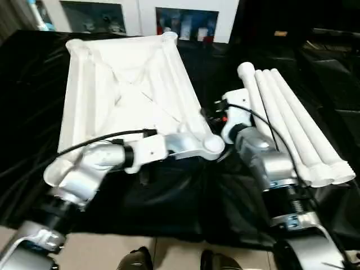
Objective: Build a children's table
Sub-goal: Rotate table base, then pick table leg
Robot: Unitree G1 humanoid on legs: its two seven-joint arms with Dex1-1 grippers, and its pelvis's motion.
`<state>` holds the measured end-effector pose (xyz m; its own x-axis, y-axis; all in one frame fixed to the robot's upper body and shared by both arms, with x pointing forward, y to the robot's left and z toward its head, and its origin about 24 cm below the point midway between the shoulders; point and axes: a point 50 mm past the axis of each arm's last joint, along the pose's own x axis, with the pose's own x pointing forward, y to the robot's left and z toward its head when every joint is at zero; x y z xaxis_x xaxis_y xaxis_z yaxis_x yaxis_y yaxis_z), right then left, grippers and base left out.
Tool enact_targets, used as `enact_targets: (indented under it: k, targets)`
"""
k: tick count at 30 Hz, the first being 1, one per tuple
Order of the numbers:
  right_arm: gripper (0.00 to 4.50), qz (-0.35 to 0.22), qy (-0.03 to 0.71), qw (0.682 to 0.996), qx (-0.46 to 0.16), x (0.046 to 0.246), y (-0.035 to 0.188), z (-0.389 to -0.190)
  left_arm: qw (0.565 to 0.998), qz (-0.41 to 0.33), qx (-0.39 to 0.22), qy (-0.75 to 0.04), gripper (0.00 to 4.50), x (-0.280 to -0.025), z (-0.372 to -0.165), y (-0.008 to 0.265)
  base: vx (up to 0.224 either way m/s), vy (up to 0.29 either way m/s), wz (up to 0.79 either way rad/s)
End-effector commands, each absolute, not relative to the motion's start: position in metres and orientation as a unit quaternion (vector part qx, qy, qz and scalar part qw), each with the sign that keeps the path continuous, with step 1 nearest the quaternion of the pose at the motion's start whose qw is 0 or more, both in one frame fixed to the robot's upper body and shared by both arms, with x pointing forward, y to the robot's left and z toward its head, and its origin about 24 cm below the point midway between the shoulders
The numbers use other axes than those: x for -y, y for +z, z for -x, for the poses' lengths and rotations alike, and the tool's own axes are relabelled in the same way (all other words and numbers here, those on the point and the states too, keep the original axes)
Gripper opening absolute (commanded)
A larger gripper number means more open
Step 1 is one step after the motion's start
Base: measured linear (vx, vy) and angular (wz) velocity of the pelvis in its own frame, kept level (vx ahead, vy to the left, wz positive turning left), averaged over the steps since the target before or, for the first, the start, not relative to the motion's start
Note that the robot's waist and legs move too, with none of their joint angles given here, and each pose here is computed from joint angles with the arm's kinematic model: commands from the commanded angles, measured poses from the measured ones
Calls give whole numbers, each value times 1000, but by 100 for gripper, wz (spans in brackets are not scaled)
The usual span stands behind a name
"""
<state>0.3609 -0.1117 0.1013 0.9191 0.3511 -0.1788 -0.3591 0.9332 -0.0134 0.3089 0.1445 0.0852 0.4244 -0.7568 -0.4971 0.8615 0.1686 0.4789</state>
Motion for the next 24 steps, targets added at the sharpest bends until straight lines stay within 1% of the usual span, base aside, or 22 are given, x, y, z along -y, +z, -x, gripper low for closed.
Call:
enact_targets:
  k: [1, 3, 4, 6, 7, 8, 9, 10, 12, 13, 15, 16, 17, 18, 19, 20, 21, 22, 23, 24]
  targets:
    - [264, 35, 167, 981, -92, 120, 105, -363, 752, -375, -128, -528, 0, -159, -301, 59, 0, 0, 0]
    - [264, 48, 159, 981, -101, 125, 107, -365, 750, -378, -125, -527, 0, -167, -300, 61, 0, 0, 0]
    - [264, 58, 152, 980, -112, 131, 108, -366, 752, -382, -114, -524, 0, -172, -299, 65, 0, 0, 0]
    - [264, 66, 145, 980, -123, 135, 109, -366, 762, -377, -100, -518, 0, -175, -299, 70, 0, 0, 0]
    - [253, 72, 141, 979, -127, 137, 110, -367, 771, -362, -97, -515, 47, -177, -300, 74, 0, 0, 0]
    - [253, 79, 134, 979, -129, 140, 111, -367, 772, -348, -100, -522, 59, -179, -298, 77, 0, 0, 0]
    - [253, 80, 134, 979, -129, 140, 111, -368, 772, -347, -101, -523, 59, -179, -298, 78, 0, 0, 0]
    - [285, 85, 118, 980, -134, 146, 112, -370, 771, -330, -105, -534, 64, -182, -294, 84, 0, 0, 0]
    - [289, 86, 100, 980, -149, 153, 111, -372, 775, -316, -90, -540, 89, -184, -292, 93, 0, 0, 0]
    - [289, 88, 94, 979, -159, 157, 110, -374, 775, -319, -81, -539, 89, -186, -291, 97, 0, 0, 0]
    - [324, 96, 83, 975, -181, 162, 107, -377, 777, -323, -72, -536, 102, -189, -291, 105, 0, 0, 0]
    - [334, 98, 82, 975, -184, 163, 107, -378, 777, -323, -69, -536, 116, -190, -291, 106, 0, 0, 0]
    - [335, 98, 81, 974, -185, 163, 107, -378, 777, -323, -69, -536, 127, -190, -291, 106, 0, 0, 0]
    - [339, 107, 67, 973, -193, 167, 107, -380, 782, -324, -56, -530, 135, -190, -293, 110, 0, 0, 0]
    - [339, 108, 63, 973, -195, 168, 108, -380, 784, -329, -49, -524, 135, -190, -294, 112, 0, 0, 0]
    - [363, 111, 55, 972, -198, 170, 108, -381, 789, -338, -35, -512, 142, -190, -296, 115, 0, 0, 0]
    - [372, 112, 45, 972, -203, 172, 108, -383, 794, -335, -26, -507, 155, -189, -298, 119, 0, 0, 0]
    - [376, 113, 36, 971, -209, 174, 107, -383, 799, -333, -20, -500, 169, -187, -299, 122, 0, 0, 0]
    - [376, 114, 33, 970, -212, 175, 107, -384, 801, -331, -18, -498, 169, -187, -300, 123, 0, 0, 0]
    - [376, 118, 21, 967, -226, 179, 104, -384, 807, -320, -13, -496, 179, -184, -300, 126, 0, 0, 0]
